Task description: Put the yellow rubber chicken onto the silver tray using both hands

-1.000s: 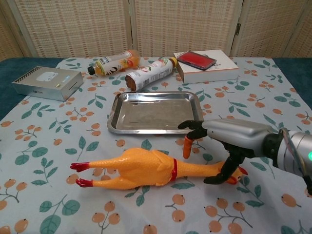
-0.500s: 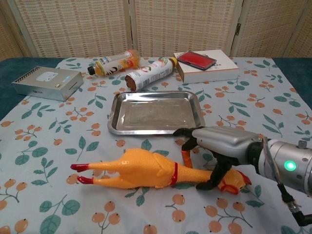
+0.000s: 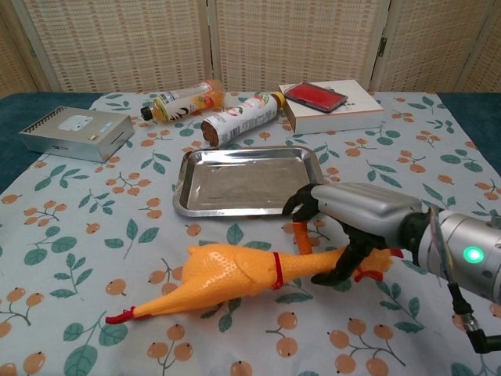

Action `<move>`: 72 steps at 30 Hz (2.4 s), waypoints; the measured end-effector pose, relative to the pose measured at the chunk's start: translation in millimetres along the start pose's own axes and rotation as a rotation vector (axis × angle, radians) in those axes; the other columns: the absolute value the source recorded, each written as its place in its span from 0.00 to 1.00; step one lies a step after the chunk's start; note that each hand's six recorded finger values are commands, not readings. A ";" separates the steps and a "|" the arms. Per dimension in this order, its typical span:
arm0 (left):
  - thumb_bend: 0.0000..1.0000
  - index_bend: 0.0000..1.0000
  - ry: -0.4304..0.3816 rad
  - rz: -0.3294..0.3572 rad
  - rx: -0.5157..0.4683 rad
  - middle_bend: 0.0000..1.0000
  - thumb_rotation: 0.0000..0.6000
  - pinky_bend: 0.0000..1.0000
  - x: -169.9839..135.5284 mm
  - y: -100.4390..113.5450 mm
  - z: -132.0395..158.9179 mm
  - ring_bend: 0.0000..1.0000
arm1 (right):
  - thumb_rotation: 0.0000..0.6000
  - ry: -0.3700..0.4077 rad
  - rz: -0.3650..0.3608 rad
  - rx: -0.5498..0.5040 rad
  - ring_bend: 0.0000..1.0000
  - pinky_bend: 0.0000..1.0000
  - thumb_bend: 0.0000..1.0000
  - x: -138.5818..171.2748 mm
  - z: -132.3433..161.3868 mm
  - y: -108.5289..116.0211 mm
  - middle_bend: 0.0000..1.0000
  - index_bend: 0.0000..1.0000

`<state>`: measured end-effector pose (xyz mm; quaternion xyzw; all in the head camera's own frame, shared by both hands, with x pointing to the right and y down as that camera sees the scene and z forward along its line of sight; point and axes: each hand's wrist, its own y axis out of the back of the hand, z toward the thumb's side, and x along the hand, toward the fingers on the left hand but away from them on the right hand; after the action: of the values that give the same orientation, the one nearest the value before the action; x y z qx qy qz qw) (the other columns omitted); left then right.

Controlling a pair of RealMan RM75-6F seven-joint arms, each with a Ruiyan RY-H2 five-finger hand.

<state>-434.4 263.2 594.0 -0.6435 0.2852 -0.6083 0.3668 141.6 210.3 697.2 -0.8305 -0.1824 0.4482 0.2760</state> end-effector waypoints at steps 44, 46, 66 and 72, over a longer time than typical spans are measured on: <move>0.36 0.00 -0.418 -0.234 -0.559 0.00 1.00 0.12 11.6 2.5 105.7 0.00 | 1.00 0.085 -0.244 -0.146 0.87 1.00 0.22 0.2 -10.9 61.3 0.78 0.92; 0.36 0.00 -0.438 -0.273 -0.586 0.00 1.00 0.11 17.9 4.8 120.0 0.00 | 1.00 0.086 -0.249 -0.139 0.87 1.00 0.22 -2.6 -6.0 62.0 0.78 0.92; 0.36 0.00 -0.361 -0.276 -0.556 0.00 1.00 0.11 82.1 3.3 176.5 0.00 | 1.00 0.100 -0.288 -0.149 0.88 1.00 0.23 -28.3 51.0 60.1 0.78 0.92; 0.36 0.00 -0.321 -0.269 -0.584 0.00 1.00 0.10 98.2 0.1 175.5 0.00 | 1.00 0.093 -0.293 -0.140 0.88 1.00 0.23 -32.7 58.6 58.9 0.78 0.93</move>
<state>-250.7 205.2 651.9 -0.8403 0.2984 -0.4352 0.1242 77.9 163.6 655.4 -0.8320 -0.3196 0.3505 0.2878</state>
